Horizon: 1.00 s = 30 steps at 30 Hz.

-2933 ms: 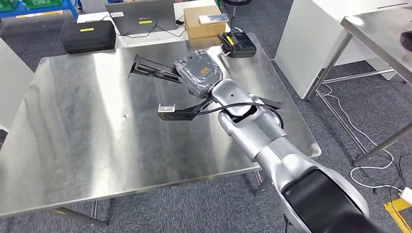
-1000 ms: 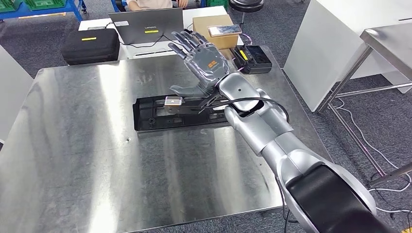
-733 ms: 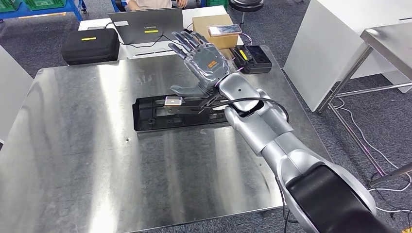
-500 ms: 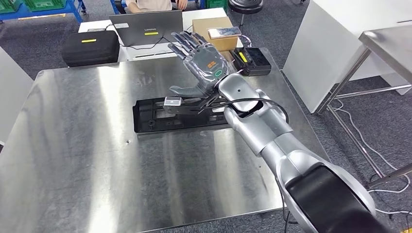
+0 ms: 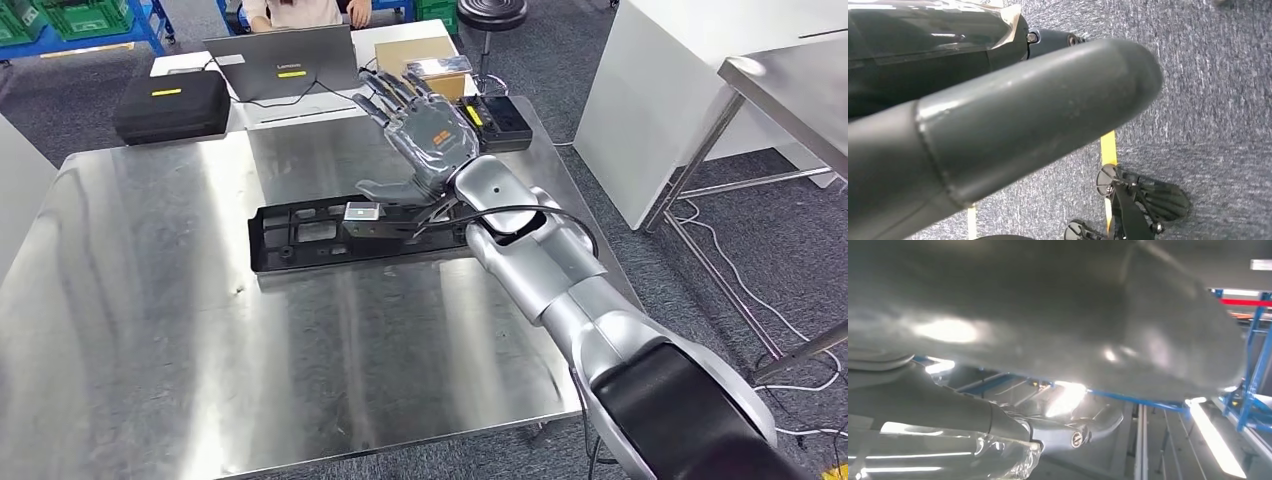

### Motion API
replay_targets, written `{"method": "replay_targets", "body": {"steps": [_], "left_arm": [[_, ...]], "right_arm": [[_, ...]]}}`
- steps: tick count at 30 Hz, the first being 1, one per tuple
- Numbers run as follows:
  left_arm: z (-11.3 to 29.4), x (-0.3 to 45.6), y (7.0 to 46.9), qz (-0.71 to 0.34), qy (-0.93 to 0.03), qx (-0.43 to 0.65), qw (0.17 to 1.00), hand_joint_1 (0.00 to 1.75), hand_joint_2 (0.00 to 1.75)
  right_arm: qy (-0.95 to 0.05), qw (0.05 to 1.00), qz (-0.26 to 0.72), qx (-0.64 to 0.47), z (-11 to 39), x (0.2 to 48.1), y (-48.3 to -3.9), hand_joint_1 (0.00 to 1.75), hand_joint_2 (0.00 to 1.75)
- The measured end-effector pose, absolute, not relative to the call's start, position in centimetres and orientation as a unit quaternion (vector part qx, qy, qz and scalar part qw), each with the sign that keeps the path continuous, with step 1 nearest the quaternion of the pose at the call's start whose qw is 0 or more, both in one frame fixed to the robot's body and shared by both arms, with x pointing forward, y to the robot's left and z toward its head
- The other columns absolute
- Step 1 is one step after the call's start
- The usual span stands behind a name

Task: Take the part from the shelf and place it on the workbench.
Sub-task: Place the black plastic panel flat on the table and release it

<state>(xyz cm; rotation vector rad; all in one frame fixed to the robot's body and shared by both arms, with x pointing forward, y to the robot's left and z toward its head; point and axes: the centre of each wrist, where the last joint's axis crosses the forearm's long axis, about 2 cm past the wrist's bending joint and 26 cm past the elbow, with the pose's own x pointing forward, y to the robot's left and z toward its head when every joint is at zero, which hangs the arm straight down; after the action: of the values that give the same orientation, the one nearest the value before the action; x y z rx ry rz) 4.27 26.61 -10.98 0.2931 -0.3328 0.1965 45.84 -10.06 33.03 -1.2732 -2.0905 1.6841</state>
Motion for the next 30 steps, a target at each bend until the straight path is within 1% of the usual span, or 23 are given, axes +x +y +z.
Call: {"method": "replay_targets", "body": {"steps": [30], "left_arm": [[-10.95,4.44,26.51,0.106,-0.170,0.150,0.968,0.00,0.00]], "right_arm": [[-0.699,0.089,0.565,-0.429,33.13,46.20,-10.65,0.00,0.00]]}}
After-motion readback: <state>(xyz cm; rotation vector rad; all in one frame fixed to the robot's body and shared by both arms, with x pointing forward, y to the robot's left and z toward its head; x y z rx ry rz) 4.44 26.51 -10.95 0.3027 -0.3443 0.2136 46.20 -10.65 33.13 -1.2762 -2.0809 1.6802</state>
